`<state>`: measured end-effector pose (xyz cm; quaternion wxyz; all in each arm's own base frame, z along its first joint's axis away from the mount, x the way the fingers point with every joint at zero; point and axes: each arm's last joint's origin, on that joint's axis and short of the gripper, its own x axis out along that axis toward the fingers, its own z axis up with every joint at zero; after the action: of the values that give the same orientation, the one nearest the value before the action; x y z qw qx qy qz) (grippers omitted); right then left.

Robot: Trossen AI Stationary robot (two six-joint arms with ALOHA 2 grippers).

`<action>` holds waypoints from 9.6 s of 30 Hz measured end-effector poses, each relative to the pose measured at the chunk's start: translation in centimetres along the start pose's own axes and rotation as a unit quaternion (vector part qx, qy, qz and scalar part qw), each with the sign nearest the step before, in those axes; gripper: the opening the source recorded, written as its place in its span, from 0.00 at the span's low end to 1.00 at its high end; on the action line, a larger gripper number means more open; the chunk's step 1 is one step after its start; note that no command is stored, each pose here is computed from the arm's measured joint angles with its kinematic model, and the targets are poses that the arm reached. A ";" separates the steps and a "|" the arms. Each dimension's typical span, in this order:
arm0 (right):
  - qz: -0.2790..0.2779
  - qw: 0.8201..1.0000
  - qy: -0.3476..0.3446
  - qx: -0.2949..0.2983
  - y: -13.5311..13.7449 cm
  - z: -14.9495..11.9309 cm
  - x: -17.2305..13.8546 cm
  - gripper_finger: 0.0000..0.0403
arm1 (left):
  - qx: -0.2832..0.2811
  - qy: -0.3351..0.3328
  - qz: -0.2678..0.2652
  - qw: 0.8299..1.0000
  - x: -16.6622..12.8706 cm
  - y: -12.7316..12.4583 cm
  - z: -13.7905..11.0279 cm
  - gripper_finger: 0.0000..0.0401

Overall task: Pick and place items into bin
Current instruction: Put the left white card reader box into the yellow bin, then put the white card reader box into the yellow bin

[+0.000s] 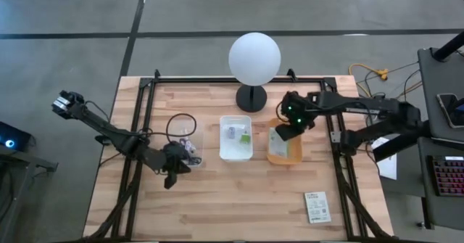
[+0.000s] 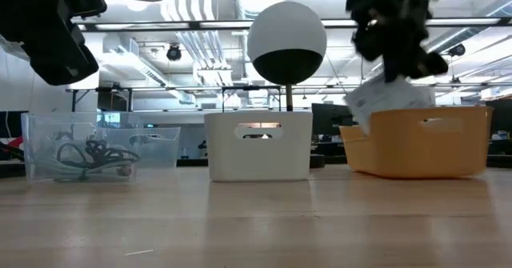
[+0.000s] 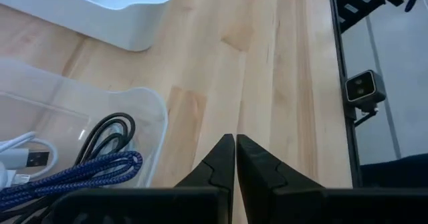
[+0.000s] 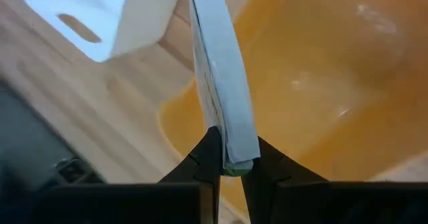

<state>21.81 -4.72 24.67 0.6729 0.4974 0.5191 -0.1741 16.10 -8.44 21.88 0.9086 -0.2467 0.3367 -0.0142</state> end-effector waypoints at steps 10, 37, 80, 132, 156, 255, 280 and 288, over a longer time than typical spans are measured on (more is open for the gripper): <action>-0.136 0.991 0.013 0.004 -2.4 0.7 2.1 0.29 | -0.021 0.014 0.014 1.000 0.9 0.0 -0.3 0.00; -0.253 0.937 0.196 -0.140 3.2 -14.7 2.6 0.51 | -0.008 -0.043 -0.043 0.998 2.3 -0.2 -0.5 0.00; -0.152 0.958 0.227 0.088 -3.4 -22.1 12.7 0.02 | -0.021 -0.008 -0.047 0.999 2.9 0.1 -1.3 0.00; -0.154 0.942 0.087 -0.284 10.7 -28.5 15.1 0.42 | 0.185 -0.023 -0.088 0.978 19.9 -13.8 8.8 0.01; -0.146 0.932 -0.002 -0.331 10.1 -30.3 19.0 0.41 | 0.153 0.081 -0.111 0.979 27.0 -14.7 8.7 0.07; -0.138 0.832 -0.162 -0.512 16.9 -15.8 18.0 0.29 | -0.039 0.085 0.097 0.991 23.2 -7.8 4.9 0.07; -0.164 0.723 -0.146 -0.655 17.8 -15.4 17.0 0.29 | -0.026 0.067 0.087 0.994 23.0 -8.1 5.3 0.07; -0.202 0.629 -0.142 -0.737 17.8 -15.1 16.6 0.32 | 0.001 0.037 0.073 0.997 23.1 -8.7 5.5 0.07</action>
<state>33.90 20.70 19.47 0.8284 -0.3131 0.4596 0.0664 38.57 -18.10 15.50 0.8944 -0.2198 0.3872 0.0427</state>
